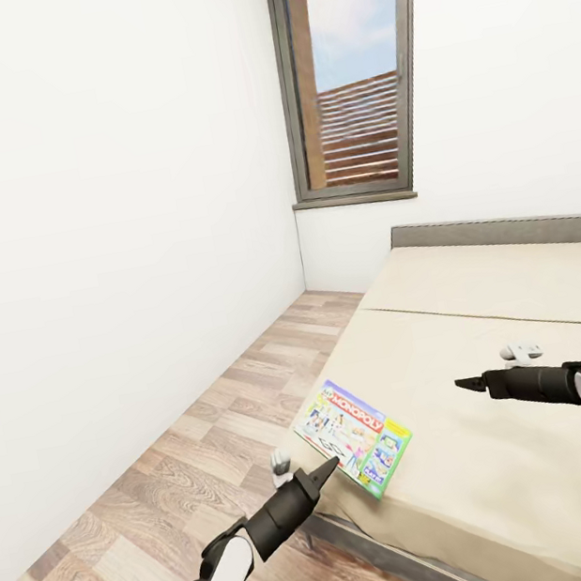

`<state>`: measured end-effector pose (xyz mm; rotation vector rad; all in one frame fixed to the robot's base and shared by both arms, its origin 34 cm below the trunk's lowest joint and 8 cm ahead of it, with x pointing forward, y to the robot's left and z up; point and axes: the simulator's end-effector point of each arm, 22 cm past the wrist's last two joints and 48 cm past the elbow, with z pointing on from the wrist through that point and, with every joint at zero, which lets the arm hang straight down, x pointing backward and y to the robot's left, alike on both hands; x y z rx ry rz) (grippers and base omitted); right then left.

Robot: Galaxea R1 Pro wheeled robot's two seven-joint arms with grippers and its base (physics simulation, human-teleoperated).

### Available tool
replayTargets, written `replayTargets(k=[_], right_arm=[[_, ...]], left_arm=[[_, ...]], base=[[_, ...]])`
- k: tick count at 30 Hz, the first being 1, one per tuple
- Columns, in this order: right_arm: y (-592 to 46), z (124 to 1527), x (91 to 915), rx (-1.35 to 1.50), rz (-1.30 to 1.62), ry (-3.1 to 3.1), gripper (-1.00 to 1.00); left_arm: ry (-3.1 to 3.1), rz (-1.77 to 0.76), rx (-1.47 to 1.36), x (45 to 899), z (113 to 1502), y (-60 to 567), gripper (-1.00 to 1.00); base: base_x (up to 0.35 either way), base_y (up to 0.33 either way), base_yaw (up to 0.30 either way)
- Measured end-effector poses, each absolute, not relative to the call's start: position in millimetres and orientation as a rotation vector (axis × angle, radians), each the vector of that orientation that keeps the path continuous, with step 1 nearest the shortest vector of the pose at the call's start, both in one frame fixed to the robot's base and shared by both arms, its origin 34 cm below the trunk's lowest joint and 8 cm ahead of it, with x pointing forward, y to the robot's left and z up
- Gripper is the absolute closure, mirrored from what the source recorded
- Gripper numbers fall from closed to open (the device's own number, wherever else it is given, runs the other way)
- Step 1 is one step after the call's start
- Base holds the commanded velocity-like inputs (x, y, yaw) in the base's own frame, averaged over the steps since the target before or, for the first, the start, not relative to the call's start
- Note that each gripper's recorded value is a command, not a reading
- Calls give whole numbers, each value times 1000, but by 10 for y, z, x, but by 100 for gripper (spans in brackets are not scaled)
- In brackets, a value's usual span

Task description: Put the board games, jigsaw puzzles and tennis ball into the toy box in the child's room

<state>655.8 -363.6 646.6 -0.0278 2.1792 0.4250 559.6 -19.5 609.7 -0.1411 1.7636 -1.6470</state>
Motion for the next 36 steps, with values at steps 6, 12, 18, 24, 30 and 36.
replayTargets(k=[6,12,18,24,30,36], right_arm=[[-3634,6464,6557,-28,425,2180,-100],[-3634,6575,6585,-28,425,2180,-100],[-3634,6704,6618,-28,426,2180,-100],[-3633,6831,6648,-29,425,2180,-100],[-3622,6961,6678,-33,428,2180,-100],[-3606,7087,6704,-37,431,2182,-100]], left_arm=[[1761,-1650,-141,5574,6103,-196,100],[1759,-1654,-142,5592,6219,-193,100],[1759,-1654,-143,5623,6351,-189,100],[1765,-1652,-141,5653,6469,-174,100],[1773,-1654,-139,5675,6587,-172,100],[1796,-1655,-139,5689,6682,-181,100]], base=[[0,0,0],[0,0,0],[0,0,0],[0,0,0],[0,0,0],[0,0,0]])
